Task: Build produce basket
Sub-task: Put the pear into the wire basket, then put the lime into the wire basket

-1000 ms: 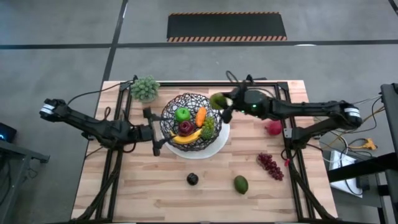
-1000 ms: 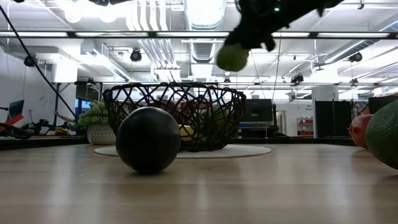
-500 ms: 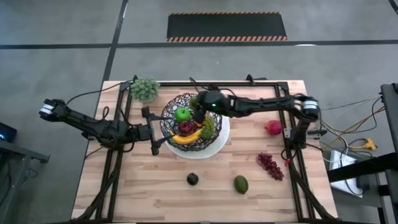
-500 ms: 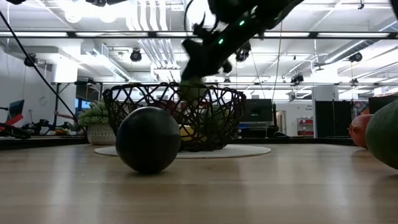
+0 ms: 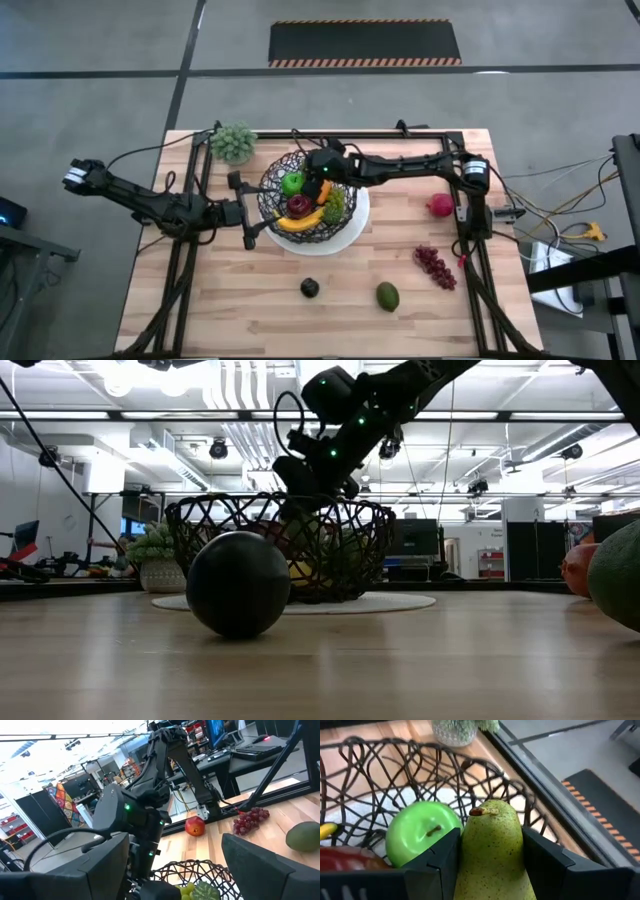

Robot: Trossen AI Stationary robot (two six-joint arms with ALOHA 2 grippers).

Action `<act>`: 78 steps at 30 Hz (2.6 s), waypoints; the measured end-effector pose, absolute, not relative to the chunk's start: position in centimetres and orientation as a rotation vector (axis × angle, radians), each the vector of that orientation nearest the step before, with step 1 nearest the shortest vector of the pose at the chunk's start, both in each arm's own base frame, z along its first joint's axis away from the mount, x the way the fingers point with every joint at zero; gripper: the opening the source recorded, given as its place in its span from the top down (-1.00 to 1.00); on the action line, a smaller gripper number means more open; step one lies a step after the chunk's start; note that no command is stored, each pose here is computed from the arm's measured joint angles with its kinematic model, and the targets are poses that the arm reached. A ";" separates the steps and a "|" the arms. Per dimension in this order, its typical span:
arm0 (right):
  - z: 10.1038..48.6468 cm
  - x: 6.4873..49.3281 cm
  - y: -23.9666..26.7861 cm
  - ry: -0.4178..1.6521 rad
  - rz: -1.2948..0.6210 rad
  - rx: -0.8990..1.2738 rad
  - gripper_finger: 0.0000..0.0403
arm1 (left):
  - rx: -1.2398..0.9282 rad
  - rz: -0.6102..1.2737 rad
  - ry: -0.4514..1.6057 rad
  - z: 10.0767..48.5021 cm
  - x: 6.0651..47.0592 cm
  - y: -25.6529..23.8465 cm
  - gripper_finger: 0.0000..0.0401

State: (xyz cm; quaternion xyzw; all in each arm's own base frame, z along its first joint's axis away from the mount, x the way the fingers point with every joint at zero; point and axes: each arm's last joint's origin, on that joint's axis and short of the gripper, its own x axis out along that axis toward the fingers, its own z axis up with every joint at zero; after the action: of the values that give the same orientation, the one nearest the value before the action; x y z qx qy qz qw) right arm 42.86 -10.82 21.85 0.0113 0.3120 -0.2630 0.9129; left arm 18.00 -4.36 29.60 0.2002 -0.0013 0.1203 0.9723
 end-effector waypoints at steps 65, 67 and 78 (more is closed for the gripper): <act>27.5 40.0 -5.9 0.709 -0.361 -0.237 0.96 | 0.104 0.229 0.010 28.0 20.1 -5.1 -0.49; 28.5 39.7 -4.7 0.684 -0.327 -0.269 0.96 | 0.057 0.229 -0.002 27.7 20.9 -5.4 -0.49; 28.4 35.1 2.3 0.664 -0.144 -0.332 0.96 | 0.036 0.227 -0.040 27.0 24.2 -6.6 -0.49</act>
State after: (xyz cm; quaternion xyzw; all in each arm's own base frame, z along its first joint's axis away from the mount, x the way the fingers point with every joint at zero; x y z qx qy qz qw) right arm 35.07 2.28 28.37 -0.1621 0.3242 -0.0705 0.9293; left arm 24.21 -6.57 26.96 0.0181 -0.0200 0.1134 0.9932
